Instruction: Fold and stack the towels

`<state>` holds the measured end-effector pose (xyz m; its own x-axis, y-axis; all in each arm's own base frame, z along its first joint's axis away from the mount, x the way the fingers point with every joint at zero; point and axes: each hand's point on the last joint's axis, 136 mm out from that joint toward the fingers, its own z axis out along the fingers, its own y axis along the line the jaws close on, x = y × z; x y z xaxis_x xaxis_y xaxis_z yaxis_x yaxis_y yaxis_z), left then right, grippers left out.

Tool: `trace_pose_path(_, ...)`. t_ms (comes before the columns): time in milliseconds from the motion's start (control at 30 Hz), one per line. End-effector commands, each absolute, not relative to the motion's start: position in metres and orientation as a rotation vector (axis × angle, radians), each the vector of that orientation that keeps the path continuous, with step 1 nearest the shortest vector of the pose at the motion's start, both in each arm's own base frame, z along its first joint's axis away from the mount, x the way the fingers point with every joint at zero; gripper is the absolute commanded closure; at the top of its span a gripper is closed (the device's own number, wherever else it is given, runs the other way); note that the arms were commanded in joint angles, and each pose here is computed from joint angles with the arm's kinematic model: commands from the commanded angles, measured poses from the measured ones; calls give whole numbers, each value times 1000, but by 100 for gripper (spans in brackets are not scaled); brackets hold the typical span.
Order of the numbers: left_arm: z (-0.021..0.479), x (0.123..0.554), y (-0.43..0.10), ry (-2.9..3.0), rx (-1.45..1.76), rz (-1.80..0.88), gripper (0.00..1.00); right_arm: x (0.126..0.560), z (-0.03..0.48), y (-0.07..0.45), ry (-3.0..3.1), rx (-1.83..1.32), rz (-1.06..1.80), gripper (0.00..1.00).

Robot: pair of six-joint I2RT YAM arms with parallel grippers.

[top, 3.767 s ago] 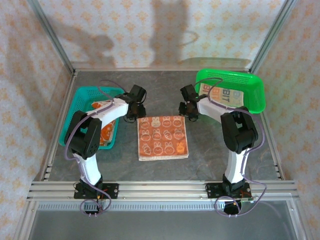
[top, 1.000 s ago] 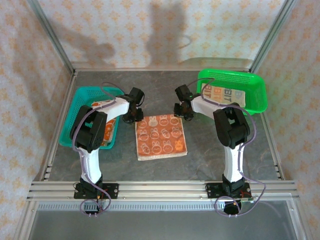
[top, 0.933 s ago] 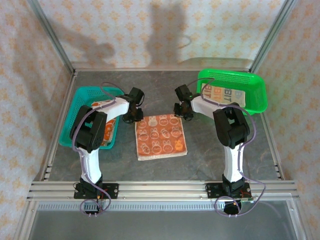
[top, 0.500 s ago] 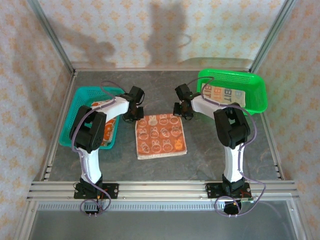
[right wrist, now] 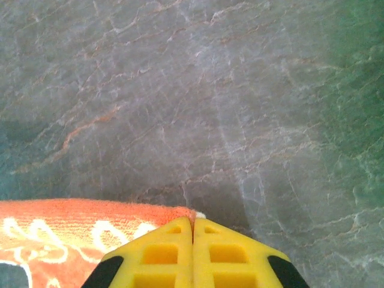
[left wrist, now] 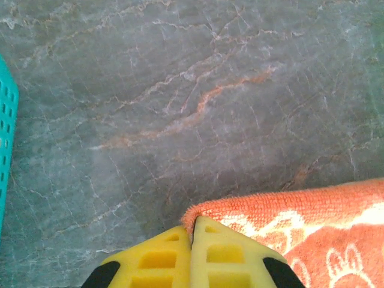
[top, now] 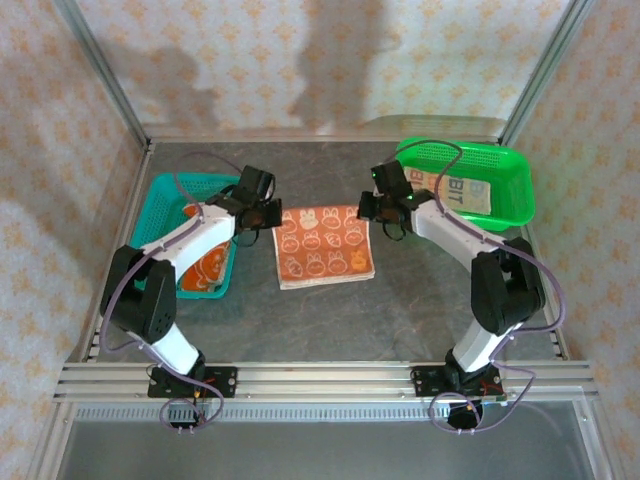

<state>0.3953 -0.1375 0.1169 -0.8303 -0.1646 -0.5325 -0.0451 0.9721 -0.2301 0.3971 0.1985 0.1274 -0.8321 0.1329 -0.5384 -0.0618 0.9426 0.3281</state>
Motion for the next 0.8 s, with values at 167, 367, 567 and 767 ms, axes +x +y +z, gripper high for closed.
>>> trace_pose_path(167,106,357,-144,2422,-100,-267,100,353,105,190,2458,12,366,100)
trace_pose_path(367,102,314,-149,2420,-97,-271,45,324,109,179,2463,50,377,48)
trace_pose_path(567,101,291,-148,2484,-190,-331,42,310,111,179,2546,77,389,49)
trace_pose_path(767,79,282,-137,2592,-257,-241,52,303,82,185,2677,115,390,58)
